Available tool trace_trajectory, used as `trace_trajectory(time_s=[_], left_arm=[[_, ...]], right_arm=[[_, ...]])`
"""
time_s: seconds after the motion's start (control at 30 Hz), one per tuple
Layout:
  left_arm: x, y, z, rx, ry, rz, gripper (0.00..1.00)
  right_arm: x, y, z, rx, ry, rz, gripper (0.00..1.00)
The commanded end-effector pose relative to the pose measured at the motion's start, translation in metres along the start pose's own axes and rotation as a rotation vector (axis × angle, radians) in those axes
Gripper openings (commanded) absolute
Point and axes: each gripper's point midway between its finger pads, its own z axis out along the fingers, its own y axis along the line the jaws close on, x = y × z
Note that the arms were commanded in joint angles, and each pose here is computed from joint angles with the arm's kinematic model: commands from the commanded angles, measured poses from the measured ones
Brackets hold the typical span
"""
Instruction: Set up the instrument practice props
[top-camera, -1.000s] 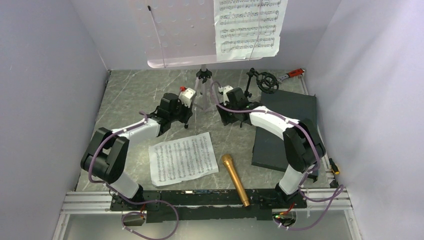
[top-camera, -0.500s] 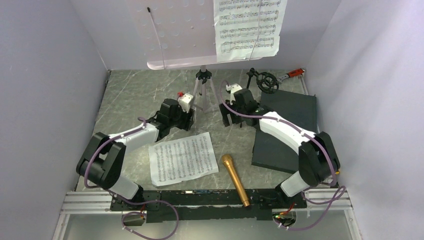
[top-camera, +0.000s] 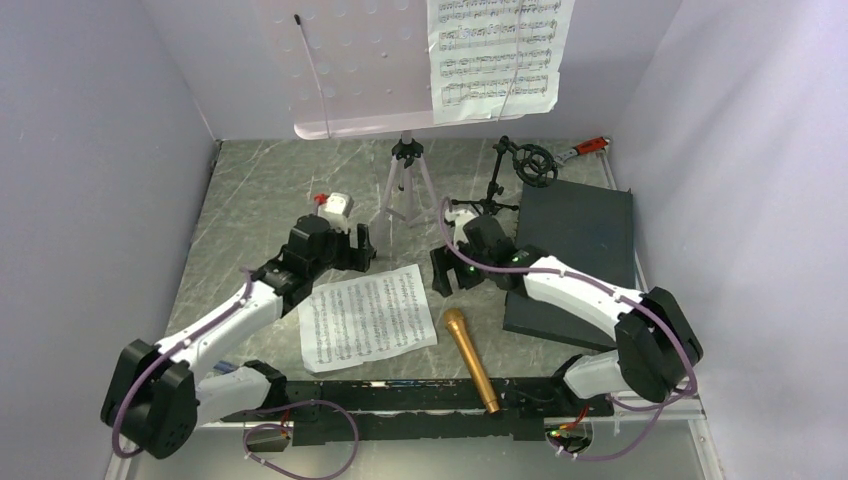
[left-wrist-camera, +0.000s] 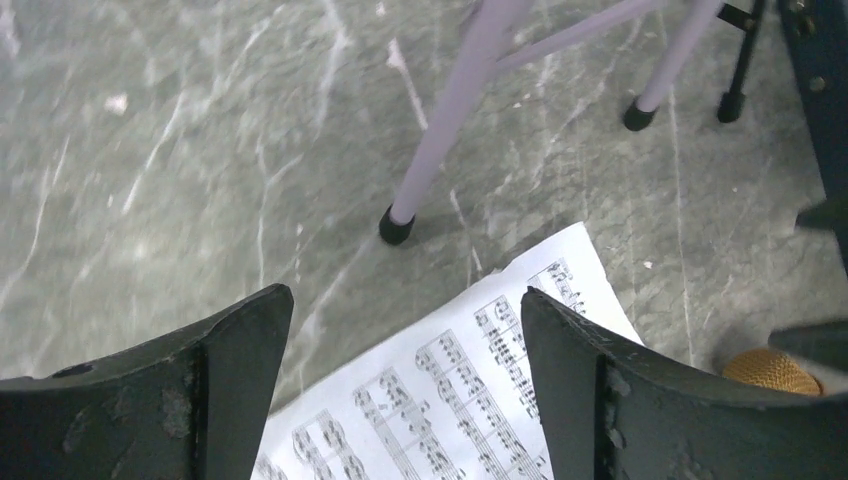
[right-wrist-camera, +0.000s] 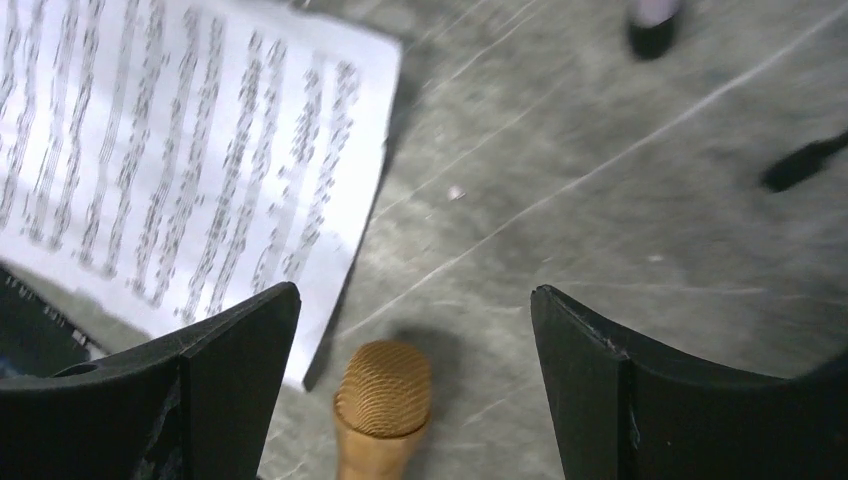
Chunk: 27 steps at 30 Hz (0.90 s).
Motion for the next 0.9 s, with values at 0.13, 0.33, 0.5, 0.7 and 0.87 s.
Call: trace_trajectory(time_s=[0.13, 0.33, 0.5, 0.7, 0.87], left_arm=[[0.057, 0.044, -0.047, -0.325, 0.146, -0.326, 0.94], [0.096, 0.057, -0.065, -0.388, 0.239, -0.583, 0.94], [0.116, 0.063, -0.071, -0.409, 0.249, -0.717, 0.94], [0.143, 0.066, -0.078, -0.435, 0.258, -0.848, 0.94], [0.161, 0.066, -0.072, -0.415, 0.259, -0.905, 0.94]], right_arm=[[0.028, 0.054, 0.022, -0.233, 0.031, 0.122, 0.89], [0.035, 0.060, 0.046, -0.276, 0.042, 0.196, 0.87], [0.037, 0.063, 0.066, -0.293, 0.054, 0.269, 0.82], [0.035, 0.072, 0.081, -0.342, 0.046, 0.351, 0.75], [0.023, 0.088, 0.082, -0.450, 0.014, 0.370, 0.68]])
